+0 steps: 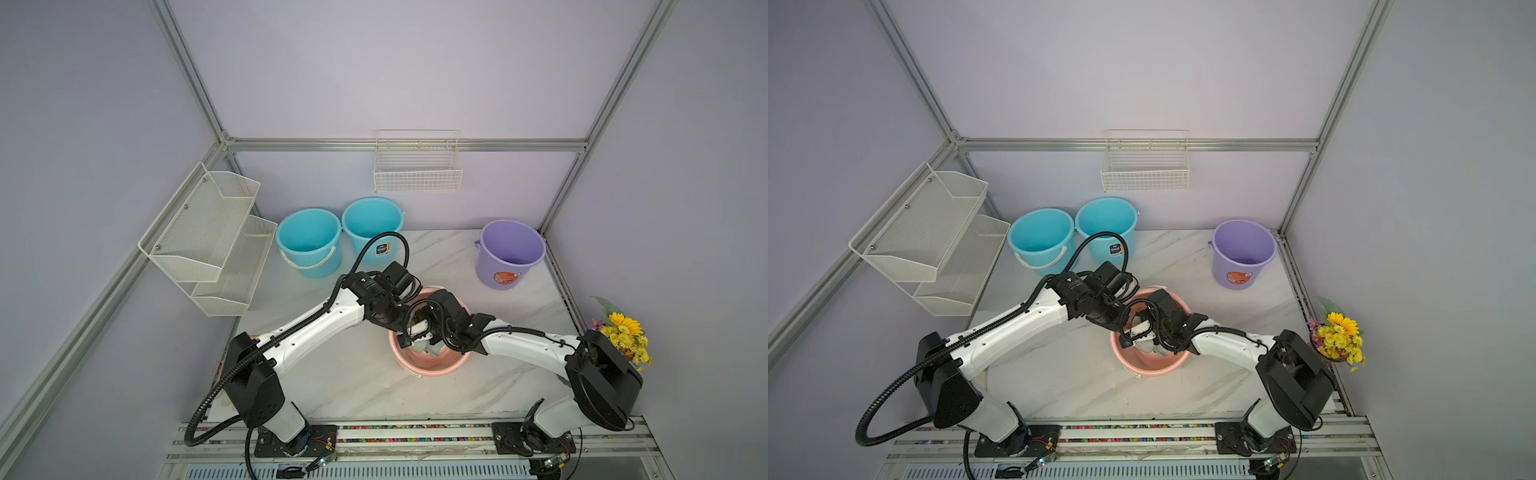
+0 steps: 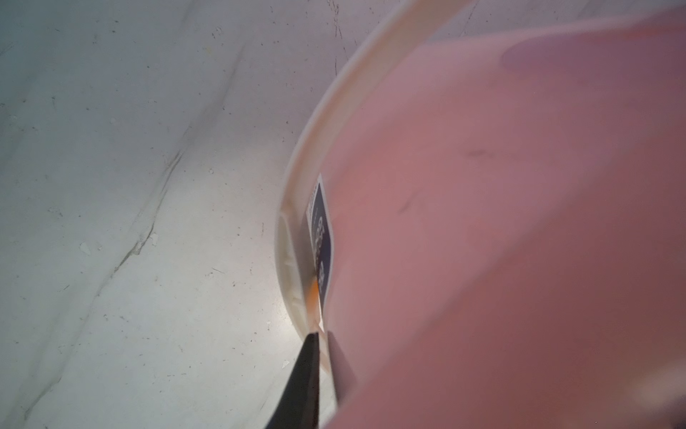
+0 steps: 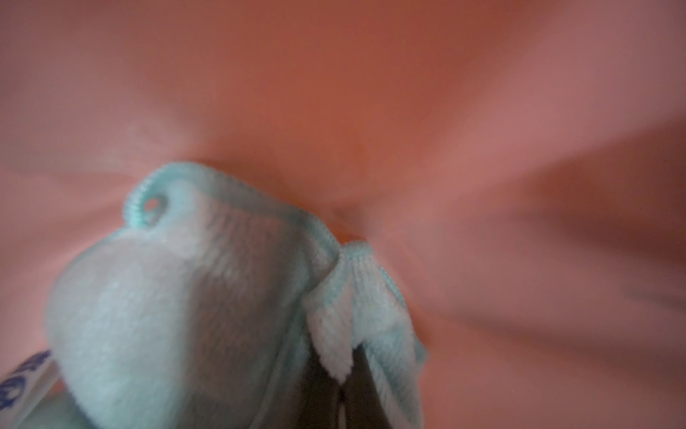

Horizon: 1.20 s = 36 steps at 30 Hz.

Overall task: Wipe the inside of the bucket with a cloth
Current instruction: Wipe the dirt from the inside of the bucket.

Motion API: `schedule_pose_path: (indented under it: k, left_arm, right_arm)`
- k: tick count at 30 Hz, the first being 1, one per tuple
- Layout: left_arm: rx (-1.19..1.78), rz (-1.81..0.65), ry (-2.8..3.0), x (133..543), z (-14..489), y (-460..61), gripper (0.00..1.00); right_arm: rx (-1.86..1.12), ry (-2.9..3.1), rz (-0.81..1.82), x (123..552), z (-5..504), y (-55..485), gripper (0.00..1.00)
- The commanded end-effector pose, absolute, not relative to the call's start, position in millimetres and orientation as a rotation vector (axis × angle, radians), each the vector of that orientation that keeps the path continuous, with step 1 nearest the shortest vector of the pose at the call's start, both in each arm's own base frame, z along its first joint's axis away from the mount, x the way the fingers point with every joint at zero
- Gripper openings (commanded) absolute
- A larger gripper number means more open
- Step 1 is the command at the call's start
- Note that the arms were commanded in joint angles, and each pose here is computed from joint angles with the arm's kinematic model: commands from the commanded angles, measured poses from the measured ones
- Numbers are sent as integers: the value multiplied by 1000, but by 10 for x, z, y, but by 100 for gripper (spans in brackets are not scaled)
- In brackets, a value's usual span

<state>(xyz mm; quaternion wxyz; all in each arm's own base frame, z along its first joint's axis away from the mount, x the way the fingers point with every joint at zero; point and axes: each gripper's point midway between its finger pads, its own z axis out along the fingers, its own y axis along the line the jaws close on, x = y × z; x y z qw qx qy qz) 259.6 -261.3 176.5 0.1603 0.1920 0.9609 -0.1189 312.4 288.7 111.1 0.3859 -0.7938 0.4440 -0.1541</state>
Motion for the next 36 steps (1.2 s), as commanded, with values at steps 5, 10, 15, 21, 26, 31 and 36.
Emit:
schedule_pose_path:
  k: [5,10,15,21,26,31,36]
  left_arm:
    - [497,-459,2621,2695,2138,-2806,0]
    - [459,-411,2650,2706,2121,-2729,0]
    - [461,-401,2728,2681,2032,-2720,0]
    - [450,-417,2762,2657,2015,-2713,0]
    - [455,-481,2759,2628,2084,-2752,0]
    - [502,-561,2749,2562,2160,-2823,0]
    - [496,-555,2729,2567,2218,-2790,0]
  right_arm:
    - [-1993,1093,-753,3473,1391,2702,0]
    - [-1921,1077,-706,3263,1636,2656,0]
    - [-1827,939,-713,3008,2100,2686,0]
    - [-1718,767,-818,2879,2794,2685,0]
    - [-1712,681,-914,2868,3072,2639,0]
    - [-1788,709,-926,2936,2798,2663,0]
    - [-1836,745,-897,2936,2486,2662,0]
